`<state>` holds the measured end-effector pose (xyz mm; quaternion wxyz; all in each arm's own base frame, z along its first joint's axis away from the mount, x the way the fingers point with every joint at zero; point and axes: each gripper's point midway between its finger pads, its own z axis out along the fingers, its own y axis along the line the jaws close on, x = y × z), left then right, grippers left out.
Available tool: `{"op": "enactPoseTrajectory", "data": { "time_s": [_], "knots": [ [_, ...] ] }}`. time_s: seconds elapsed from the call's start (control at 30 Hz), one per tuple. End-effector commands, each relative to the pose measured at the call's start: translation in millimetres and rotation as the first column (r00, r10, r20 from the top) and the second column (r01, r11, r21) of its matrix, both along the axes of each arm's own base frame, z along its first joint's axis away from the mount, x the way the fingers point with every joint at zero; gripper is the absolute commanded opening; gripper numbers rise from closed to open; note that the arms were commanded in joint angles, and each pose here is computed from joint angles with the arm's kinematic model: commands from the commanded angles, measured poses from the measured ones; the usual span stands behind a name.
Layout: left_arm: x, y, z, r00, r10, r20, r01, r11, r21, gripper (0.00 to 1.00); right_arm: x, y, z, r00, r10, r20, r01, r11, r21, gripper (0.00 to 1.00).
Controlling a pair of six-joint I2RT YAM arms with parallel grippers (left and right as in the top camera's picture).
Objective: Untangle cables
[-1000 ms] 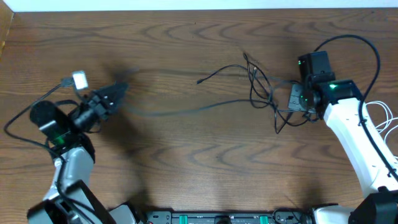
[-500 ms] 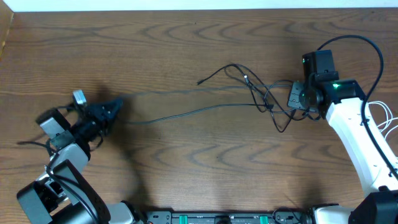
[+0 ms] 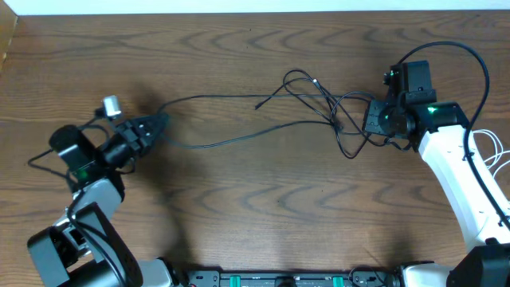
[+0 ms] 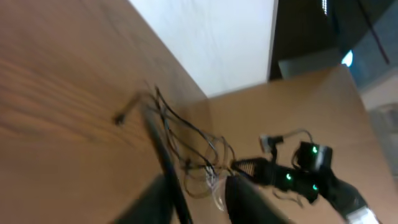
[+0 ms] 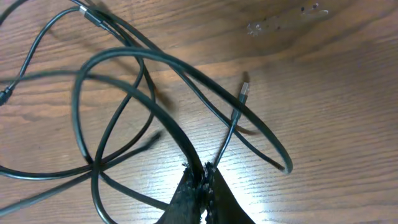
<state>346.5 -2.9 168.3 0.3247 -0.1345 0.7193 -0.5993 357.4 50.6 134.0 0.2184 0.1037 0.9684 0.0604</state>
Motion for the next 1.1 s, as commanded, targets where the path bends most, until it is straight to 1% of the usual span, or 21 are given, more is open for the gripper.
{"op": "enactPoseTrajectory", "data": {
  "time_s": [0.0,0.03,0.1,0.17,0.3,0.37,0.43,0.5,0.6,0.7,0.77,0.83,0.93,1.07],
  "knots": [
    [6,-16,-1,1.0,-0.012,-0.005,0.012,1.0,0.017,0.85,0,0,-2,1.0,0.014,-0.011,-0.014,1.0,0.004,0.01],
    [11,-18,-4,1.0,0.014,-0.023,-0.014,1.0,0.022,0.92,-1,0,-3,1.0,0.014,-0.014,-0.014,1.0,0.004,0.01],
    [21,-18,-8,0.995,0.073,-0.074,-0.072,0.997,0.017,0.93,-2,0,-3,1.0,0.014,-0.017,-0.014,1.0,0.004,0.01],
    [29,-13,-11,0.987,0.129,-0.093,-0.127,0.992,0.024,0.93,-2,0,-3,1.0,0.015,-0.018,-0.015,1.0,0.007,0.01],
    [39,3,4,0.979,0.204,-0.019,-0.203,0.978,0.04,0.94,-2,0,-3,1.0,0.015,-0.018,-0.015,1.0,0.007,0.01],
    [42,11,13,0.971,0.234,-0.04,-0.234,0.972,-0.007,0.94,-2,2,-3,1.0,0.021,-0.018,-0.021,1.0,0.011,0.01],
    [41,5,24,0.979,0.205,-0.022,-0.205,0.978,-0.041,0.94,-2,5,-3,0.999,0.029,-0.017,-0.029,0.999,0.013,0.01],
    [35,-22,35,0.995,0.102,-0.002,-0.102,0.993,-0.066,0.94,-1,8,-3,0.999,0.036,-0.012,-0.036,0.999,0.014,0.01],
    [30,-73,33,0.997,-0.026,-0.068,0.018,0.994,-0.112,0.94,0,10,-3,0.999,0.041,-0.008,-0.041,0.999,0.014,0.01],
    [31,-118,27,0.988,-0.059,-0.141,0.039,0.989,-0.141,0.94,1,10,-3,0.999,0.041,-0.007,-0.041,0.999,0.014,0.01],
    [33,-144,19,0.978,-0.042,-0.204,0.011,0.989,-0.15,0.94,0,10,-4,0.999,0.039,-0.012,-0.039,0.999,0.01,0.01],
    [32,-170,7,0.955,-0.015,-0.297,-0.034,0.987,-0.16,0.94,0,6,-6,0.999,0.031,-0.015,-0.031,0.999,-0.008,0.01],
    [30,-197,-12,0.909,0.052,-0.414,-0.124,0.981,-0.148,0.94,-1,1,-6,1.0,0.019,-0.019,-0.02,0.999,-0.029,0.01],
    [24,-218,-37,0.823,0.178,-0.54,-0.276,0.955,-0.106,0.94,-1,2,-6,1.0,0.019,-0.021,-0.02,0.999,-0.028,0.01]
  ]
}}
